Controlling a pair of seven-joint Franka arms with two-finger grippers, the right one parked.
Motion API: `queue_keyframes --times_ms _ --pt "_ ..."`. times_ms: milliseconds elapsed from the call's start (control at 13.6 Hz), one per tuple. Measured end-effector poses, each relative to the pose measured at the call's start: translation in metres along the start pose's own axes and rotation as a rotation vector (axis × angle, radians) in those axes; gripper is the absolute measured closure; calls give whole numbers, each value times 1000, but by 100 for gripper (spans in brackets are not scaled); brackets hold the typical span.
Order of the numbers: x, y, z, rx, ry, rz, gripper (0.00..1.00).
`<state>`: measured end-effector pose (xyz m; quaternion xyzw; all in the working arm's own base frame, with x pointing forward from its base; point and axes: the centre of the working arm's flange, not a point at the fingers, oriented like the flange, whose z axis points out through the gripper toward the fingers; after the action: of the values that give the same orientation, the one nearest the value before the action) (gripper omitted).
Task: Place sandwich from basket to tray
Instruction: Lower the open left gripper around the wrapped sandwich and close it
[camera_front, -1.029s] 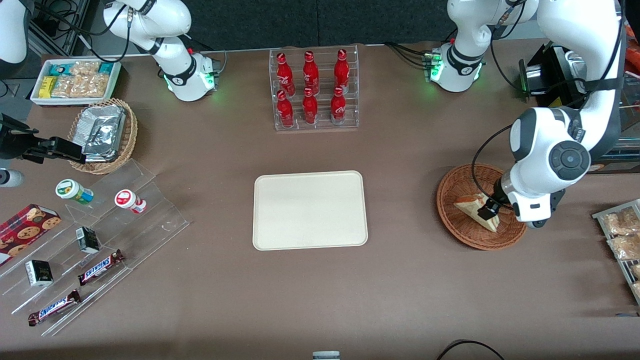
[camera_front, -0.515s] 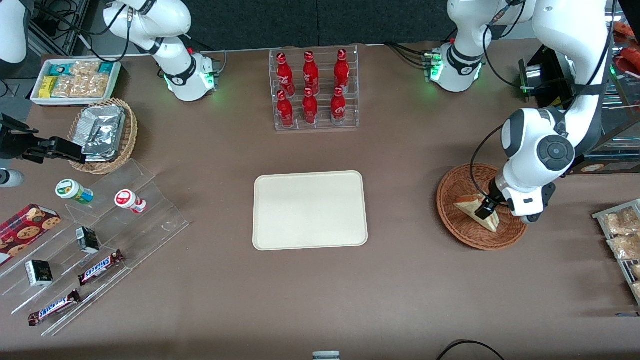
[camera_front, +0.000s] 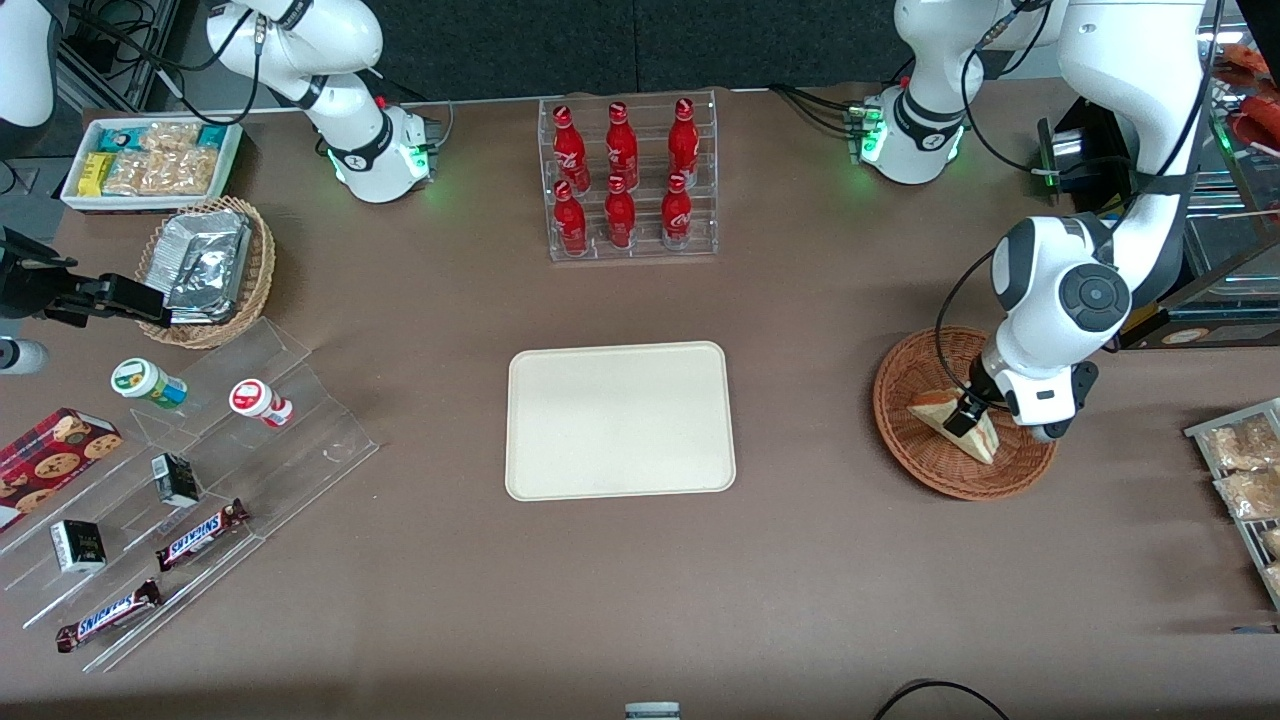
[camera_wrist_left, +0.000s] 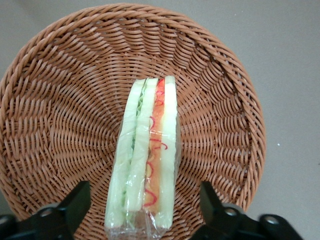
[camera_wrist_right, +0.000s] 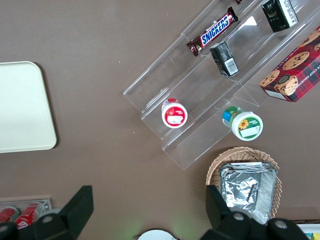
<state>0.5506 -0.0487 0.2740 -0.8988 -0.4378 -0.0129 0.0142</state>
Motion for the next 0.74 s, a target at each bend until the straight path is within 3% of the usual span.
queue_keyframes --times_ms 294,441,588,735 --pt "0 1 9 -3 1 -19 55" --pt "0 1 9 -6 2 -22 73" --pt "0 1 8 -9 4 -23 83" --pt "2 4 3 -16 9 -25 83"
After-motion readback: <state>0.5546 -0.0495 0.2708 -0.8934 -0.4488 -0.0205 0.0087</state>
